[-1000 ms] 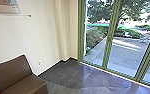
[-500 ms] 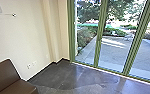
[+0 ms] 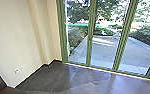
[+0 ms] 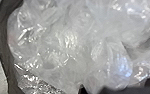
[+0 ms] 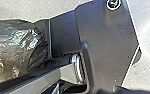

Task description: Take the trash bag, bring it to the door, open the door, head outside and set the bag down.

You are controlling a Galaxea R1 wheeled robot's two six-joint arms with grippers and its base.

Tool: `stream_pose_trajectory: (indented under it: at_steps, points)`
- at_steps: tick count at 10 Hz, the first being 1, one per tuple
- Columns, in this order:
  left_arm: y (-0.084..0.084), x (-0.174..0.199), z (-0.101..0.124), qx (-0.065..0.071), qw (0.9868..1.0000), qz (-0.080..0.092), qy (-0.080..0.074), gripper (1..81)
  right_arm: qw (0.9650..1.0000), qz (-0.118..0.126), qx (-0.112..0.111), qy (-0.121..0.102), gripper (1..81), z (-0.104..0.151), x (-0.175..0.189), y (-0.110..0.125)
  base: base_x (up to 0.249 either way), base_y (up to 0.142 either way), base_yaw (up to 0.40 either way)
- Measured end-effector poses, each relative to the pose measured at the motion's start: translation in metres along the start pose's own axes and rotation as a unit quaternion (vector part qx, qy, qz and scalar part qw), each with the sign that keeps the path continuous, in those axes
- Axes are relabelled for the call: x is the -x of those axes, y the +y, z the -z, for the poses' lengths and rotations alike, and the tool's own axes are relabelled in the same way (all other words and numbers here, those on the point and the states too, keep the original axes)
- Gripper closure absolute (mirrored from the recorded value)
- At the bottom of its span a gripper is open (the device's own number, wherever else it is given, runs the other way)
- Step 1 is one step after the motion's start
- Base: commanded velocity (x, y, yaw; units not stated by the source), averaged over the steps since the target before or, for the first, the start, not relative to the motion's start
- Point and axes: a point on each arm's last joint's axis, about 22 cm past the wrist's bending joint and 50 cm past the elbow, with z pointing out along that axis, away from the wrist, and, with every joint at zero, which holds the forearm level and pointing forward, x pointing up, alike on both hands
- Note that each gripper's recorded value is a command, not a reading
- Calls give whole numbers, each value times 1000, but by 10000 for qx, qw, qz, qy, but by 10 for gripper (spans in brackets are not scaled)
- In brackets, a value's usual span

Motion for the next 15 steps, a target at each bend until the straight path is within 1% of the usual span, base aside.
stream_pose_trajectory:
  at_steps: [4,6,15]
  points:
    - [1,1,0,9,10000,1,-5,811,10000,-1,1,2,10,0,0,-1,0,0,-276]
    - [1,0,0,7,10000,0,1,811,10000,-1,33,5,10,0,0,2,0,0,-287]
    - [2,0,0,10,10000,-1,0,811,10000,-3,18,2,10,-1,1,0,0,0,-299]
